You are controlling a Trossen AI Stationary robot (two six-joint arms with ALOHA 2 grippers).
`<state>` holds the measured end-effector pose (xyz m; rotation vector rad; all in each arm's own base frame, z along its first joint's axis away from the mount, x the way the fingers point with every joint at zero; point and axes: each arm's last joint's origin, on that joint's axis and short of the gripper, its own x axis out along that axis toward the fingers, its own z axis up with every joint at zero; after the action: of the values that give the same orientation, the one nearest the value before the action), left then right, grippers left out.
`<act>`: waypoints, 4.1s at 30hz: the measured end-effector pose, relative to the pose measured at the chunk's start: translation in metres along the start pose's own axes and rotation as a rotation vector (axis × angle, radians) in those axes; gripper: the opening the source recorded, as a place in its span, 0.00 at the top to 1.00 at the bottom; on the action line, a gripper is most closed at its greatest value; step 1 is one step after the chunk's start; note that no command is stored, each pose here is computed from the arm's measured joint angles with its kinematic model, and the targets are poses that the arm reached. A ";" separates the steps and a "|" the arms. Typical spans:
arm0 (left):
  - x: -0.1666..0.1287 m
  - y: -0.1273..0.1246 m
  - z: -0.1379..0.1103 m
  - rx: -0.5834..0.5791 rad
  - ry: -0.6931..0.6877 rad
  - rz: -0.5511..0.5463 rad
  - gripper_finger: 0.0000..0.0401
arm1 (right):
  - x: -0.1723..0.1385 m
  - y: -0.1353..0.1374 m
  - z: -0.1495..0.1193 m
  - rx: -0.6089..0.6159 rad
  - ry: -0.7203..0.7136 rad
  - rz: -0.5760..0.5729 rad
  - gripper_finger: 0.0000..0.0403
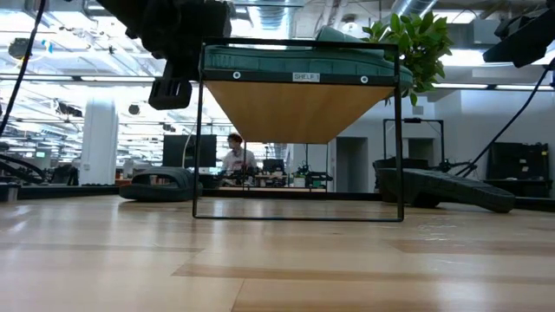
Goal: Pick and place slides into the shelf
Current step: Put the green slipper on the shelf
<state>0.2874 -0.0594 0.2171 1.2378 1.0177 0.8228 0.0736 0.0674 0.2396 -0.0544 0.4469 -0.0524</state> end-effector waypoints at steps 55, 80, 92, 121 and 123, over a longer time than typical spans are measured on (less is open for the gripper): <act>-0.004 -0.006 0.003 0.035 -0.073 -0.165 0.86 | 0.000 0.000 0.000 0.011 0.000 0.001 0.37; 0.002 -0.008 0.003 0.022 -0.091 -0.277 0.60 | 0.000 0.000 0.000 0.011 0.000 0.001 0.37; 0.002 -0.008 0.003 0.025 -0.092 -0.280 0.57 | 0.000 0.000 0.000 0.011 0.000 0.001 0.37; -0.005 0.007 -0.007 0.170 0.008 -0.053 0.40 | 0.000 0.000 0.000 0.011 0.000 0.001 0.37; -0.007 0.014 -0.006 0.159 0.010 -0.051 0.40 | 0.000 0.000 0.000 0.011 0.000 0.001 0.37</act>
<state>0.2794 -0.0616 0.2317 1.3374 1.1361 0.7200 0.0737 0.0674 0.2396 -0.0436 0.4467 -0.0539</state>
